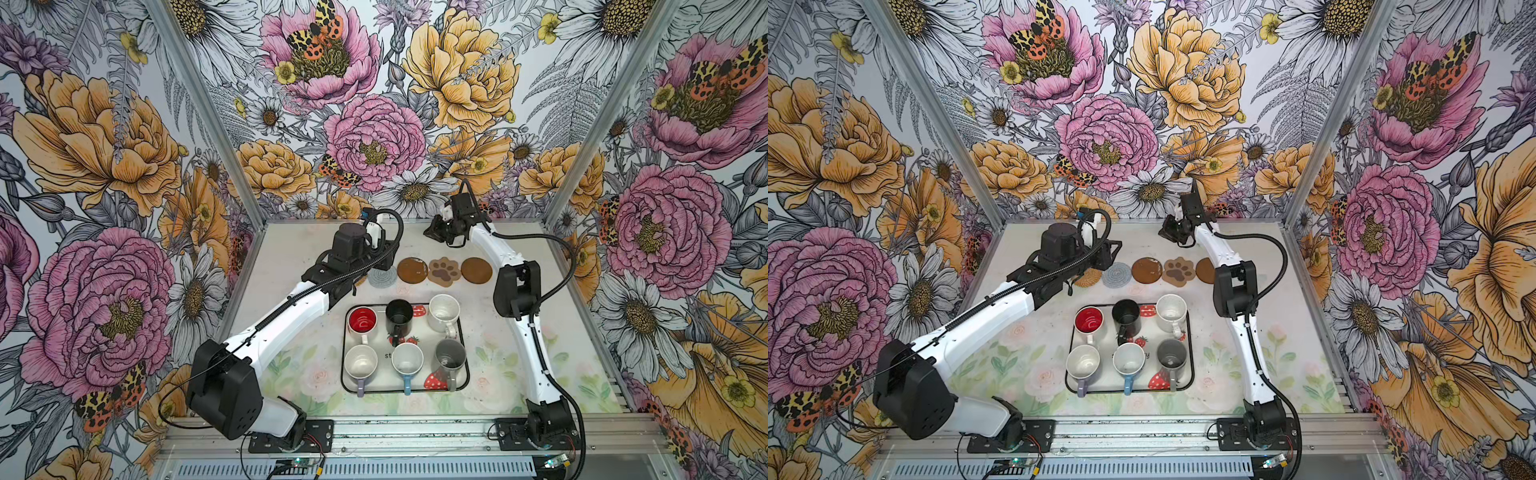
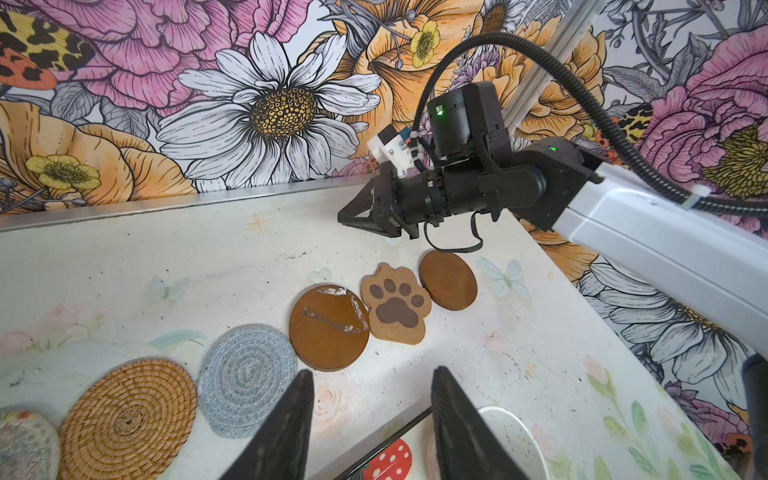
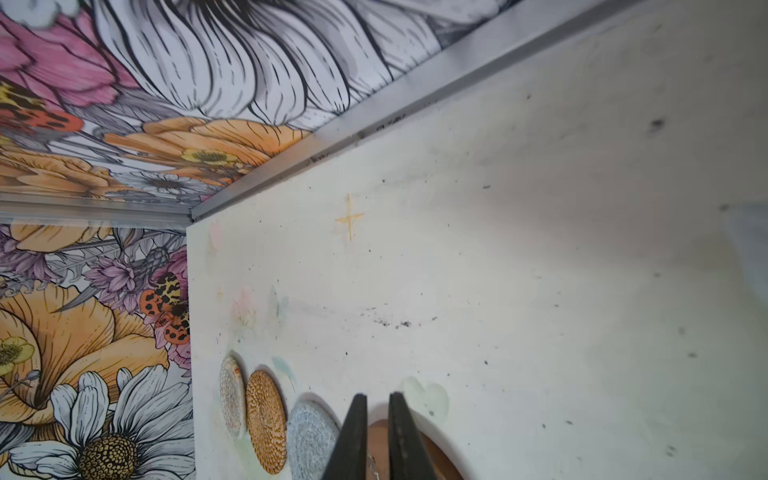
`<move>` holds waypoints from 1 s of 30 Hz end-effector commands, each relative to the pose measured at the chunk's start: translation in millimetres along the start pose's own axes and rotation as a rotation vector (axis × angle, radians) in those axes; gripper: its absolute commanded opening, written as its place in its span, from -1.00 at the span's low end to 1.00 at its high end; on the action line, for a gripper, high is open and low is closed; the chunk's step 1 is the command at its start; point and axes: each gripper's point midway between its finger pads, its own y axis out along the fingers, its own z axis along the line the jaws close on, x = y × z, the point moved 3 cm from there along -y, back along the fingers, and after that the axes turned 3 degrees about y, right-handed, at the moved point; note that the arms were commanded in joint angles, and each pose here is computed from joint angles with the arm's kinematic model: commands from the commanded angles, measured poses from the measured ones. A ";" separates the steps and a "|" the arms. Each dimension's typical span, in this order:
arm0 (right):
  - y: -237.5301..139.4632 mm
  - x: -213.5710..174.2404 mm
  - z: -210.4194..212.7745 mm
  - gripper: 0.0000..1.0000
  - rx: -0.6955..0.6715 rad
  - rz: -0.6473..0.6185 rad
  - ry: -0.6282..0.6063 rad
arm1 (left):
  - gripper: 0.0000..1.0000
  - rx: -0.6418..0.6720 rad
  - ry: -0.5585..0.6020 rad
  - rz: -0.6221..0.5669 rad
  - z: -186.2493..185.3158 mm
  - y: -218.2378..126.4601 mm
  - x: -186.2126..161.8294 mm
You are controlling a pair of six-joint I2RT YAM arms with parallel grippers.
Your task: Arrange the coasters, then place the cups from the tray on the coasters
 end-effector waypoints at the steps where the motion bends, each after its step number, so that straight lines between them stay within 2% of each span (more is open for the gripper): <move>1: 16.3 -9.7 0.5 -0.72 0.015 0.037 0.014 | -0.05 0.022 -0.010 -0.057 5.3 -10.1 13.7; 12: 48.5 -38.9 0.2 -0.71 0.020 0.114 0.019 | -0.05 0.033 -0.010 -0.054 8.5 -11.6 12.9; 30: 59.3 -61.8 -8.9 -0.74 0.001 0.180 0.033 | -0.05 0.042 -0.014 -0.058 11.7 -14.9 10.4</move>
